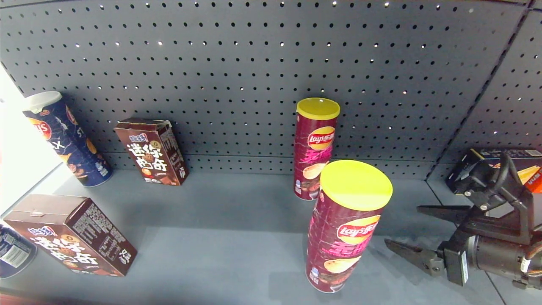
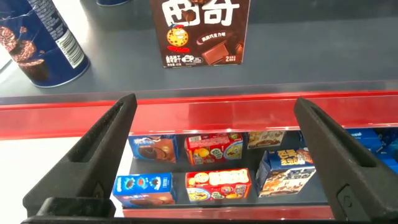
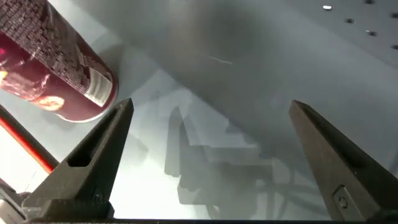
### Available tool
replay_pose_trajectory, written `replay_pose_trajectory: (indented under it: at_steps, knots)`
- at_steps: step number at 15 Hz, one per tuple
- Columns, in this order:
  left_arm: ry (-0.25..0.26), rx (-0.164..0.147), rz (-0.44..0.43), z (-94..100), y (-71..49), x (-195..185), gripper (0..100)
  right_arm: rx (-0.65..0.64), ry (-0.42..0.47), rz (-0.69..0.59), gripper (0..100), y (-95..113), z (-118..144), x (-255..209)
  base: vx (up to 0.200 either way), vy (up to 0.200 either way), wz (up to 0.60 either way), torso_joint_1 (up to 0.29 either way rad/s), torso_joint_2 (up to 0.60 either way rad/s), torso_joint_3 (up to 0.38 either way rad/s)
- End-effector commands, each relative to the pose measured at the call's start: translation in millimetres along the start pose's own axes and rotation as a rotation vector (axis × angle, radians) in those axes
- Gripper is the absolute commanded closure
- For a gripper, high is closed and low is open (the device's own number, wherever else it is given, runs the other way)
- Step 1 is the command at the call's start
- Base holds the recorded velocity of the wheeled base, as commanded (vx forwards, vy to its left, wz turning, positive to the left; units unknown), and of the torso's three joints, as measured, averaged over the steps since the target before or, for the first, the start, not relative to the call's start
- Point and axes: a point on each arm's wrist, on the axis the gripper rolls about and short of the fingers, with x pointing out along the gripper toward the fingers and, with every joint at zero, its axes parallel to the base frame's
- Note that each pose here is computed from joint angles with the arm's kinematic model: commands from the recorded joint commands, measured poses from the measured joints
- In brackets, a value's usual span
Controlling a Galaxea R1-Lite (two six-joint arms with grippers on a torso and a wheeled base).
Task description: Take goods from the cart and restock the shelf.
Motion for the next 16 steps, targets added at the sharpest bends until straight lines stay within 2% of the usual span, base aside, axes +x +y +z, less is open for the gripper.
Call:
replay_pose_trajectory:
  at_steps: [1, 4, 7, 16]
  knots:
    - [0.004, -0.001, 0.0, 0.1, 0.0, 0.3, 0, -0.008, 0.016, 0.022, 0, 3.0, 4.8, 15.6, 0.0, 0.0, 0.0, 0.0, 0.0, 0.0]
    - [0.004, -0.001, 0.0, 0.1, 0.0, 0.3, 0, -0.012, 0.017, 0.033, 0, 4.5, 11.7, 26.6, 0.0, 0.0, 0.0, 0.0, 0.0, 0.0]
    - [0.004, -0.001, 0.0, 0.1, 0.0, 0.3, 0, -0.031, 0.03, 0.078, 0, 14.7, 10.8, 31.5, 0.0, 0.0, 0.0, 0.0, 0.0, 0.0]
    - [0.004, -0.001, 0.0, 0.1, 0.0, 0.3, 0, -0.051, 0.038, 0.124, 0, 26.0, 11.1, 39.1, 0.0, 0.0, 0.0, 0.0, 0.0, 0.0]
